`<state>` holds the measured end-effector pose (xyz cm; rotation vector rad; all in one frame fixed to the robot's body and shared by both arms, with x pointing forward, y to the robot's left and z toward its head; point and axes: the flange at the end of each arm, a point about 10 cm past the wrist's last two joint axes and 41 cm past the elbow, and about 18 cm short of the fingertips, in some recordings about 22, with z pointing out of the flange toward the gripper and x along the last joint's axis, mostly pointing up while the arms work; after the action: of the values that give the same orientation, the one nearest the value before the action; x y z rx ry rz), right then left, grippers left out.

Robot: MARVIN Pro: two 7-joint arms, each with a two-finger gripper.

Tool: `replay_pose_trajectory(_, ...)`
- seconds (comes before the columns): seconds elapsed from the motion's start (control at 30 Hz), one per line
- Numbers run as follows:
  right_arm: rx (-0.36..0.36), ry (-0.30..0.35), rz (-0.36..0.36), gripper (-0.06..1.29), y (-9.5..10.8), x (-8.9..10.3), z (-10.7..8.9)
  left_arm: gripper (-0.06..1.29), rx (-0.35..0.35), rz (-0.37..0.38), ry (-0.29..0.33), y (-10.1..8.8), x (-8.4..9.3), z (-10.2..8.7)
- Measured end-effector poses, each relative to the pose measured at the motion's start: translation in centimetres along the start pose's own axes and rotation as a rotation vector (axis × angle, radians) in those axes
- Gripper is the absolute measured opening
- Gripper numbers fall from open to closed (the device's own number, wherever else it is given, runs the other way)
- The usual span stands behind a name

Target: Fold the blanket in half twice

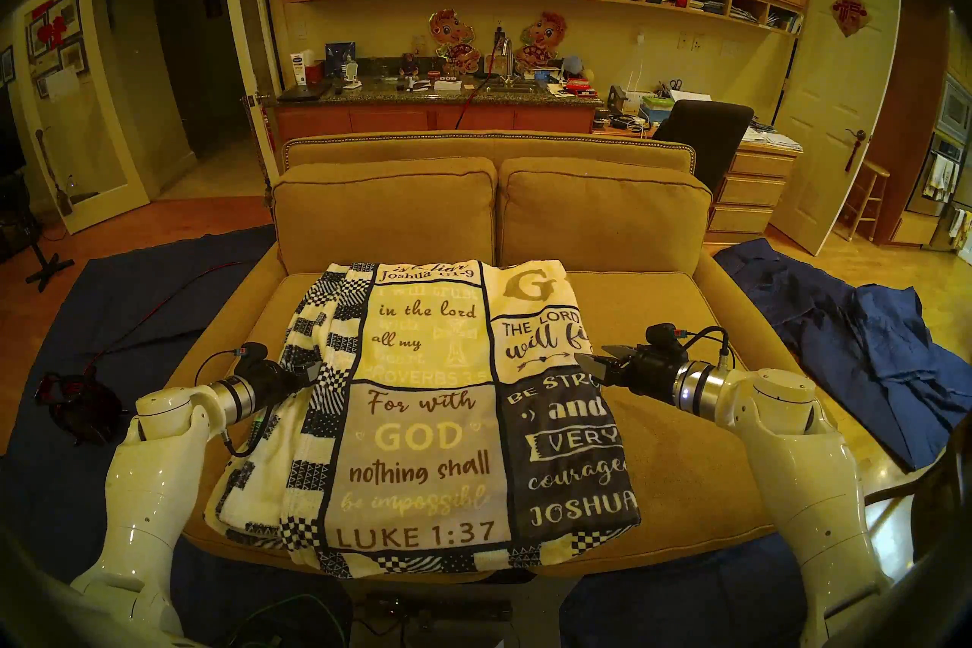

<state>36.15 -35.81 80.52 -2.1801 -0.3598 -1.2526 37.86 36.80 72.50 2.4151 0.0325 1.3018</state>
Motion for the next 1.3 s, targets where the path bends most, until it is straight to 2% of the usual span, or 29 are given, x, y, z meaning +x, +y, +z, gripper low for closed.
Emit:
replay_pose_trajectory(0.27, 0.004, -0.002, 0.002, 1.23, 0.0, 0.0, 0.3, 1.24, 0.024, -0.011, -0.016, -0.8, -0.9, -1.7)
replay_pose_trajectory(0.63, 0.010, -0.009, 0.009, 1.23, 0.1, -0.2, 0.6, 1.23, 0.032, -0.023, -0.001, -1.1, -1.0, -2.4)
replay_pose_trajectory(0.8, 0.014, -0.011, 0.009, 1.23, 0.1, -0.2, 0.7, 1.23, 0.010, -0.033, 0.013, -0.4, -0.8, -2.1)
replay_pose_trajectory(0.93, 0.015, -0.011, 0.008, 1.23, 0.0, -0.2, 0.7, 1.23, -0.009, -0.044, 0.000, 0.3, -0.8, -1.3)
replay_pose_trajectory(1.1, 0.012, -0.010, 0.007, 1.23, 0.1, -0.1, 0.6, 1.23, -0.008, -0.060, -0.009, 0.1, -1.0, -0.6)
replay_pose_trajectory(1.3, 0.011, -0.011, 0.008, 1.23, 0.2, -0.1, 0.5, 1.23, -0.003, -0.055, 0.023, 0.2, -0.7, -0.3)
